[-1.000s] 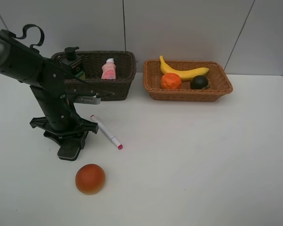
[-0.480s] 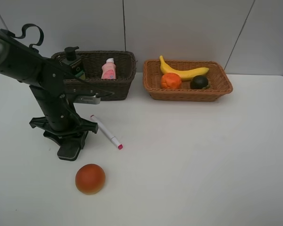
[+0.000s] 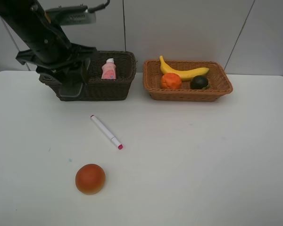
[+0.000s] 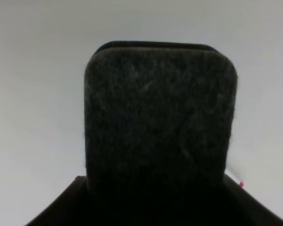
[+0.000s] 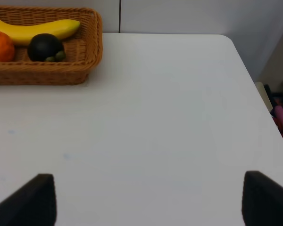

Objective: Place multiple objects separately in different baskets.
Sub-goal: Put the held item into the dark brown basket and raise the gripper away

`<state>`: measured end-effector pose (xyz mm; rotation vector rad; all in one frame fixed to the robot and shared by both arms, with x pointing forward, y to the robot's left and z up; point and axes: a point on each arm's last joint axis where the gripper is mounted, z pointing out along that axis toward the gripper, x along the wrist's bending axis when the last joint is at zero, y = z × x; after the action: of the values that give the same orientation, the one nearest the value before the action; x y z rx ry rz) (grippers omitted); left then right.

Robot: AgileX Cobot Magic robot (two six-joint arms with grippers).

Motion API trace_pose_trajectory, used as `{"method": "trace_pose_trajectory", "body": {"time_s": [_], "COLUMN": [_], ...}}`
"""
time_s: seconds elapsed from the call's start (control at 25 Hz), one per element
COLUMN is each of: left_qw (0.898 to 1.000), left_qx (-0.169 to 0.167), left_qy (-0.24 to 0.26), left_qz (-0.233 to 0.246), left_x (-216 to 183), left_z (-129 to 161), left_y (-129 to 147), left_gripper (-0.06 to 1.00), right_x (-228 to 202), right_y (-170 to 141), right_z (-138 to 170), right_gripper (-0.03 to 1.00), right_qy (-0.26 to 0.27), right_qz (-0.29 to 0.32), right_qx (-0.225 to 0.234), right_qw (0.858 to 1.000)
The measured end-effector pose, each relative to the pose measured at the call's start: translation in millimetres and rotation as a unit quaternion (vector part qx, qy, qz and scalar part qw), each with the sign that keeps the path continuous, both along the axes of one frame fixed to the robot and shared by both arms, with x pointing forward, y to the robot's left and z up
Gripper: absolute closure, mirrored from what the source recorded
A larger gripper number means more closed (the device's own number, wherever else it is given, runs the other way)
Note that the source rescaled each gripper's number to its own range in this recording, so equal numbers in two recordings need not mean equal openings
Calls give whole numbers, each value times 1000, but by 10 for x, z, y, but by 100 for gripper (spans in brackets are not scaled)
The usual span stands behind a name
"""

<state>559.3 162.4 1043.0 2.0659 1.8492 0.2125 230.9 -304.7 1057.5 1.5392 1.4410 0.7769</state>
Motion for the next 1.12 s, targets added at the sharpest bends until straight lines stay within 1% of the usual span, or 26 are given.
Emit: {"method": "trace_pose_trajectory", "body": {"time_s": [0.04,0.16,0.28,0.4,0.52,0.64,0.76,0.84,0.96,1.12], "left_qw": [1000,997,995,994,995,996,996,996,995,995], "left_qx": [0,10,25,36,44,48,48,46,46,41], "left_qy": [-25,-78,-98,-93,-80,-72,-76,-79,-81,-93], "left_qz": [-4,-14,-25,-33,-32,-26,-23,-21,-22,-23], "left_x": [65,294,563,851,1135,1393,1573,1651,1693,1716], "left_z": [139,386,394,201,-106,-455,-733,-870,-999,-1000], "left_y": [-14,-68,-155,-262,-331,-341,-354,-351,-364,-374], "left_gripper": [40,40,40,40,40,40,40,40,40,40], "right_x": [0,0,0,0,0,0,0,0,0,0], "right_y": [0,0,0,0,0,0,0,0,0,0], "right_z": [0,0,0,0,0,0,0,0,0,0], "right_gripper": [-1,-1,-1,-1,-1,-1,-1,-1,-1,-1], "right_qy": [0,0,0,0,0,0,0,0,0,0], "right_qz": [0,0,0,0,0,0,0,0,0,0], "right_qx": [0,0,0,0,0,0,0,0,0,0], "right_qw": [1000,1000,1000,1000,1000,1000,1000,1000,1000,1000]}}
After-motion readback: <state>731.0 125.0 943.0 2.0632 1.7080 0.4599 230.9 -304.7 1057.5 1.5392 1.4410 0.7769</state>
